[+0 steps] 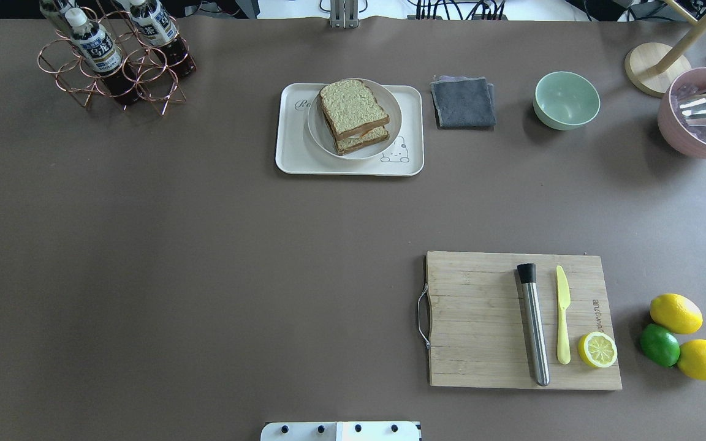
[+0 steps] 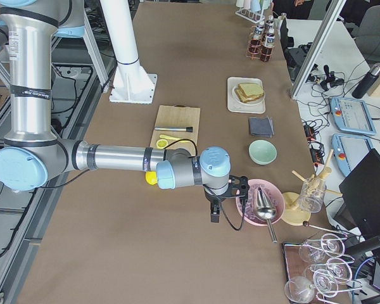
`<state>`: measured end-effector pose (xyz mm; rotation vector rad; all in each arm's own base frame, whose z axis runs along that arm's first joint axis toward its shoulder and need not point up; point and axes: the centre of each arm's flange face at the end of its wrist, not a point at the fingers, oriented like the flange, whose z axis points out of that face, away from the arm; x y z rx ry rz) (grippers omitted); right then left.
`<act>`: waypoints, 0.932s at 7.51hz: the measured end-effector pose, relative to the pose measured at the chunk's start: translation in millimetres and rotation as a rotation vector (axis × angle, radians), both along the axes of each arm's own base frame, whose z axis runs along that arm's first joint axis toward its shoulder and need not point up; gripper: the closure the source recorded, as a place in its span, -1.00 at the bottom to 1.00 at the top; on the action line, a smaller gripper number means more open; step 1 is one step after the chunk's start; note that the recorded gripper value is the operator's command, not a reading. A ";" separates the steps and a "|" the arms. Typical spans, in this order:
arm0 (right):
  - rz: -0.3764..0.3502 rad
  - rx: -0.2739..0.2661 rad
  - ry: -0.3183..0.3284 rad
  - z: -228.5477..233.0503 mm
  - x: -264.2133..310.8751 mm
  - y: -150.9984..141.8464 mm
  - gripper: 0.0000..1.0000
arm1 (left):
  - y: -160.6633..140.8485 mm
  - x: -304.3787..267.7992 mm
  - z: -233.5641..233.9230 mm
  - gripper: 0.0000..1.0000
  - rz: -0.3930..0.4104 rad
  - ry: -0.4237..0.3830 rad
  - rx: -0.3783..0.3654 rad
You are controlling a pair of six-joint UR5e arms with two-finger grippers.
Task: Make sandwich and place on tray
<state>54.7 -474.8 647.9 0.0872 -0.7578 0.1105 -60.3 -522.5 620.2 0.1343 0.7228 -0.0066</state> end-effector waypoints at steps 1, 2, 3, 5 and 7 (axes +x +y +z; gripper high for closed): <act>0.001 0.000 0.000 -0.4 0.0 -0.2 -0.99 | 0.1 0.0 1.8 -0.96 0.000 0.000 -0.003; 0.001 0.001 0.000 -0.6 0.0 -0.3 -0.99 | -0.1 0.0 2.9 -0.96 0.000 0.000 -0.004; 0.001 -0.001 0.000 0.3 0.0 0.6 -0.99 | -0.3 0.0 3.1 -0.96 0.000 0.000 -0.004; 0.001 -0.005 0.000 1.8 0.0 1.7 -0.99 | -0.5 0.0 2.8 -0.96 0.000 0.000 -0.003; 0.001 -0.008 -0.001 3.5 0.0 3.4 -0.99 | -1.1 0.0 1.7 -0.96 0.000 0.001 0.000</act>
